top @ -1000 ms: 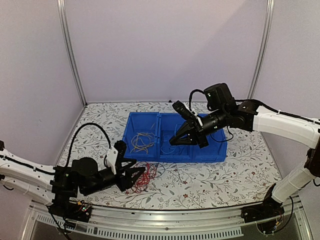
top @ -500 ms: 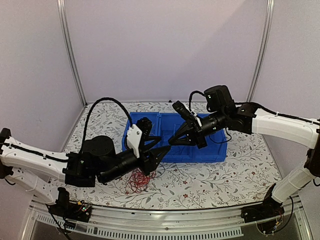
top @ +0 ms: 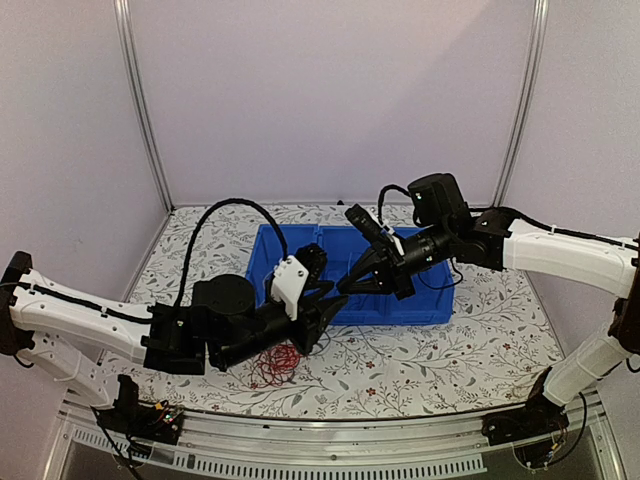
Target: Untangle the cables
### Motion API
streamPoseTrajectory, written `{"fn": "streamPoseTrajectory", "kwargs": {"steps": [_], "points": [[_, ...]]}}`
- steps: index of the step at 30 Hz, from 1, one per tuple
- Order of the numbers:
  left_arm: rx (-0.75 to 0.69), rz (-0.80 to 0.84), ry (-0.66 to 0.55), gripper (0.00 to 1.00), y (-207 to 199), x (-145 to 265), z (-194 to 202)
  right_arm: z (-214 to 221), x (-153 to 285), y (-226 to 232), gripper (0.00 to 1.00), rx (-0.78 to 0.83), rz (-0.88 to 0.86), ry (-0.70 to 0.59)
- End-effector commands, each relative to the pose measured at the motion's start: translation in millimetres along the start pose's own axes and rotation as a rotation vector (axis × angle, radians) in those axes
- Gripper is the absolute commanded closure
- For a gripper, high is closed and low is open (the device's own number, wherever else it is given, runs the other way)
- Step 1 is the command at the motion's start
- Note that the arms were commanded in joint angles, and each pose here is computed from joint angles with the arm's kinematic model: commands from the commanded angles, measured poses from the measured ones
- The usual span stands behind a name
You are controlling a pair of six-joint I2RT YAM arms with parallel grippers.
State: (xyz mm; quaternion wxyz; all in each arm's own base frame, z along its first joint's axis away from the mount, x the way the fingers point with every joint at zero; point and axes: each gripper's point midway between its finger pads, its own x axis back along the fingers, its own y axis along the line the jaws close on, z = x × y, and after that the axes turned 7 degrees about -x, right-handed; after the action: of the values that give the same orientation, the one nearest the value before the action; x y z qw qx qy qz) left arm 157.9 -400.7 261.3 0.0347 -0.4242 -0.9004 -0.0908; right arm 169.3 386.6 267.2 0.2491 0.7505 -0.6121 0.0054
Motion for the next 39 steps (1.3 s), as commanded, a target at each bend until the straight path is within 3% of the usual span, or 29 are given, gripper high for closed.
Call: {"fn": "streamPoseTrajectory", "kwargs": {"steps": [1,10,17,19,22,24,29,39], "points": [[-0.028,0.013,0.004,0.72,-5,1,-4,-8,4,6,1.0,0.016,-0.012,-0.024],[-0.068,-0.004,0.012,0.72,-2,0,7,-11,5,7,1.0,0.011,-0.016,-0.03],[-0.108,-0.017,0.002,0.82,-2,-2,12,-12,6,8,1.0,0.009,-0.016,-0.033],[-0.109,-0.028,0.004,0.8,0,-3,14,-12,6,9,1.0,0.005,-0.022,-0.035],[-0.103,-0.05,-0.001,0.67,4,-3,15,-13,6,10,1.0,0.002,-0.031,-0.037],[-0.102,-0.062,0.001,0.67,6,-4,17,-12,7,10,1.0,0.0,-0.032,-0.037],[-0.059,-0.092,-0.015,0.74,16,-3,15,-10,6,10,1.0,-0.002,-0.034,-0.036],[0.064,-0.099,-0.095,0.77,34,-2,8,-7,5,9,1.0,0.007,-0.031,-0.034]]}}
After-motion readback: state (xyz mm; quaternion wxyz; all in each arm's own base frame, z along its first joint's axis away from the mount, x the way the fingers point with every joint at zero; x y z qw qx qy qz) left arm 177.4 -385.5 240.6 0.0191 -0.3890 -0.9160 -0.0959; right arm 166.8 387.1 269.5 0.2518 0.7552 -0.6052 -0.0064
